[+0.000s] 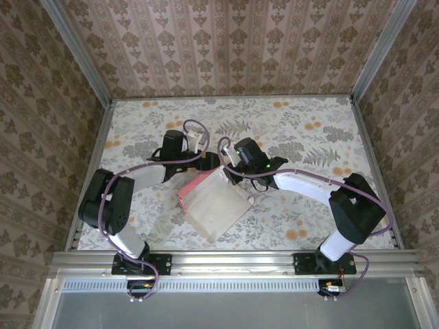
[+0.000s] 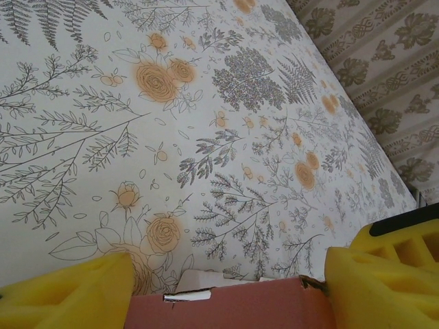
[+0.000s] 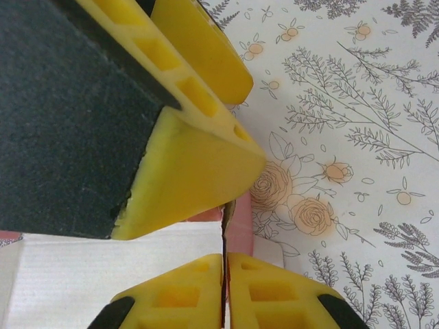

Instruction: Fold the paper box

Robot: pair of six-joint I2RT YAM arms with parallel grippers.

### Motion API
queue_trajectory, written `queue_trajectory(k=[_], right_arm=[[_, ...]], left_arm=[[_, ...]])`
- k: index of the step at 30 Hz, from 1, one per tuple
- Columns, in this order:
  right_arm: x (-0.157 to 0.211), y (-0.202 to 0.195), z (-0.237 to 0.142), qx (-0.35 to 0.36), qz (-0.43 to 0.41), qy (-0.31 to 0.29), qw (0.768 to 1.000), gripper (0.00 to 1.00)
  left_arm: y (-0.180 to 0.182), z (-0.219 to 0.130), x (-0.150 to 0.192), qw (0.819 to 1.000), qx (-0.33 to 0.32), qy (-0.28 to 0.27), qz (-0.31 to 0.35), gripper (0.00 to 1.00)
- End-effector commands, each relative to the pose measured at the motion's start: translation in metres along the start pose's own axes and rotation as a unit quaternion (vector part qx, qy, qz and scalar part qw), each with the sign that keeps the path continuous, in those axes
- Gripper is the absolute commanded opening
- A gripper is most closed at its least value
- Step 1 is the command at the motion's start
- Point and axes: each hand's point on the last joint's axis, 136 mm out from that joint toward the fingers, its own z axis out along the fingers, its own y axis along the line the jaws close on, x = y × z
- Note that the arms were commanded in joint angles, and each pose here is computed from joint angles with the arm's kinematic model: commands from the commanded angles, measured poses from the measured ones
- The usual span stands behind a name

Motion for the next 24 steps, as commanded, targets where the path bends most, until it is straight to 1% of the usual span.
queue_trajectory(k=[1,4,7,10,14,18,21,24], right_arm=[[0.002,0.012,-0.012,-0.025,0.020,0.003,0.999,0.16],[-0.011,0.015,-0.026,-0.038,0.026,-0.015,0.999,0.29],[-0.015,0.013,-0.038,-0.046,0.033,-0.022,0.998,0.35],[-0.011,0.004,-0.047,-0.041,0.041,-0.024,0.998,0.36],[0.003,-0.017,-0.054,-0.026,0.069,-0.022,0.997,0.36],[0.021,-0.031,-0.048,-0.018,0.095,-0.013,0.995,0.35],[0.031,-0.034,-0.035,-0.016,0.102,0.000,0.995,0.35],[0.035,-0.035,-0.024,-0.019,0.111,0.001,0.994,0.35]], left_arm=[[0.000,0.004,0.005,1.000,0.001,0.011,0.014,0.73],[-0.001,0.005,0.008,1.000,0.003,0.014,0.015,0.73],[-0.001,0.005,0.009,1.000,0.004,0.015,0.015,0.73],[-0.002,0.005,0.009,1.000,0.006,0.014,0.016,0.73],[-0.002,0.005,0.008,1.000,0.008,0.013,0.015,0.74],[-0.003,0.005,0.007,1.000,0.010,0.013,0.014,0.73],[-0.002,0.006,0.006,1.000,0.011,0.013,0.010,0.73],[-0.001,0.006,0.006,1.000,0.011,0.014,0.008,0.73]])
